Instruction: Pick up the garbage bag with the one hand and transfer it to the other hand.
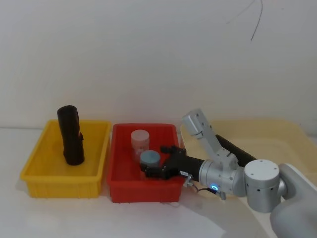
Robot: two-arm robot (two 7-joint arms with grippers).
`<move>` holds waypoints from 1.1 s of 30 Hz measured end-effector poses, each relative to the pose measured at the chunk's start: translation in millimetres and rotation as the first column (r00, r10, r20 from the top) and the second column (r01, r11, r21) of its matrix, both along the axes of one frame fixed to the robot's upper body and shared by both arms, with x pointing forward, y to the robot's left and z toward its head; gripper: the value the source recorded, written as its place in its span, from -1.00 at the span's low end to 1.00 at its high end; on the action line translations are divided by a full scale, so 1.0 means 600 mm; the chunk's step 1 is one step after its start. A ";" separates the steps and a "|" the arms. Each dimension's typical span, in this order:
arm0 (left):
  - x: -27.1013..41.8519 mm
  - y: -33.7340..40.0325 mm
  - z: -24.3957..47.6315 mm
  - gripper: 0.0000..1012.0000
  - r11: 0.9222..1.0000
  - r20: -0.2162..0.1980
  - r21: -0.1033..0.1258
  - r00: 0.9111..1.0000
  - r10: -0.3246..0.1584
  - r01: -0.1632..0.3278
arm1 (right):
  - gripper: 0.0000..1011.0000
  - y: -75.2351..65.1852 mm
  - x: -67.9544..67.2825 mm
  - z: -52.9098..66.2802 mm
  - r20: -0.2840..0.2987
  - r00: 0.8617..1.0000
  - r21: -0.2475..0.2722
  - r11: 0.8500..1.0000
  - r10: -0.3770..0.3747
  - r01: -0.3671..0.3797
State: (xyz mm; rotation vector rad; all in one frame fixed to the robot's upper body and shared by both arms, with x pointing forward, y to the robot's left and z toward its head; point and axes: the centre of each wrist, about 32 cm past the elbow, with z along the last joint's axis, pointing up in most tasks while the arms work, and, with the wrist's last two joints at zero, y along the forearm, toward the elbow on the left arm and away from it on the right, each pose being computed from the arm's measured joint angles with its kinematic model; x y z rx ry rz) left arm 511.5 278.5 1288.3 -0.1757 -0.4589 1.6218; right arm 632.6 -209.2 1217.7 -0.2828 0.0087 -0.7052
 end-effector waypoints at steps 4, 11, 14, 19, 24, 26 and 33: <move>0.000 0.001 0.000 0.98 1.000 0.000 0.000 1.000 0.002 -0.002 | 0.98 0.003 0.004 -0.001 -0.005 1.000 -0.001 1.000 0.001 -0.001; -0.001 0.001 0.000 0.98 1.000 0.001 0.001 1.000 0.003 -0.003 | 0.98 0.007 0.011 -0.003 -0.010 1.000 -0.006 1.000 -0.001 0.001; -0.001 0.001 0.000 0.98 1.000 0.001 0.002 1.000 0.004 -0.004 | 0.98 0.009 0.015 -0.005 -0.009 1.000 -0.009 1.000 -0.004 0.004; -0.001 0.002 0.000 0.98 1.000 0.001 0.001 1.000 0.005 -0.005 | 0.91 0.011 0.018 -0.007 -0.009 1.000 -0.012 1.000 -0.008 0.008; -0.001 0.002 0.000 0.98 1.000 0.001 0.001 1.000 0.005 -0.005 | 0.73 0.013 0.019 -0.008 -0.005 1.000 -0.013 1.000 -0.008 0.008; -0.001 0.002 0.000 0.98 1.000 0.001 0.001 1.000 0.005 -0.005 | 0.62 0.014 0.020 -0.008 -0.002 1.000 -0.012 1.000 -0.009 0.009; -0.001 0.002 0.000 0.98 1.000 0.001 0.001 1.000 0.005 -0.005 | 0.31 0.014 0.020 -0.005 0.013 1.000 -0.014 1.000 -0.019 0.019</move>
